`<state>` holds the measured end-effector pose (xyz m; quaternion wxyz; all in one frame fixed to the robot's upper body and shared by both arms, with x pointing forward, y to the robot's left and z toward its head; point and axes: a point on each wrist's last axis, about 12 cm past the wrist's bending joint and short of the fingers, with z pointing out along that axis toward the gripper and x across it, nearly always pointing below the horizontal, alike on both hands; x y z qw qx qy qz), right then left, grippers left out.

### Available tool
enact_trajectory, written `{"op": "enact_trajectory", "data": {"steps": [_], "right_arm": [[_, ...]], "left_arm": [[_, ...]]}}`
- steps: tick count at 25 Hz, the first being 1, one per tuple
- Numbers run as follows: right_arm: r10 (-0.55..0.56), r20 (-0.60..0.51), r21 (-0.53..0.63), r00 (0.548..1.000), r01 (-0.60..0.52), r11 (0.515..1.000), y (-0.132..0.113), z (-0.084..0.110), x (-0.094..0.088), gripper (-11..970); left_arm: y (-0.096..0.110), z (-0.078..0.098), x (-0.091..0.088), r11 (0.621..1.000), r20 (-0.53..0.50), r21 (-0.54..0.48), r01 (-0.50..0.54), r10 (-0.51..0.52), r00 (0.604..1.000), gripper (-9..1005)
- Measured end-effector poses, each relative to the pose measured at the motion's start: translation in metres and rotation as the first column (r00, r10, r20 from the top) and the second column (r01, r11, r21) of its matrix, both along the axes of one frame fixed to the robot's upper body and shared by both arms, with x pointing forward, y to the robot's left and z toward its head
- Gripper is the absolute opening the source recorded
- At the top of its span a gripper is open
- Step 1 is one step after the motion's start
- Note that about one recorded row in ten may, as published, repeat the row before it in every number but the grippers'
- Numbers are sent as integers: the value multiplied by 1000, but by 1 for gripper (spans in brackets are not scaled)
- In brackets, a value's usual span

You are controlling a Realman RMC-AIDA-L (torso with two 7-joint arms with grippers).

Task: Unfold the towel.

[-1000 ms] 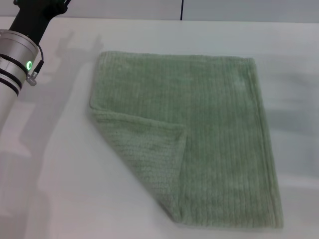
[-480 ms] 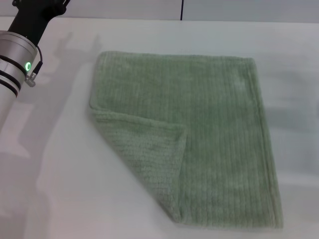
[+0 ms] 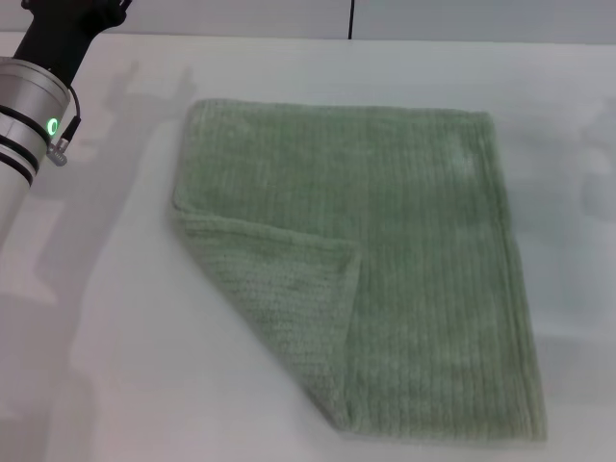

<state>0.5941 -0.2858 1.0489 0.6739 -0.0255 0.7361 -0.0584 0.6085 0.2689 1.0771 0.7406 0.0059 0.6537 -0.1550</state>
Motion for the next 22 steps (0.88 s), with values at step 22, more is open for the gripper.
{"op": "enact_trajectory", "data": {"steps": [22], "right_arm": [[387,-484,144,785,-365,920,41,97,31,-3]], "left_arm": [[1,2,-1,1000,20,25,-3,2,1000,823]]}}
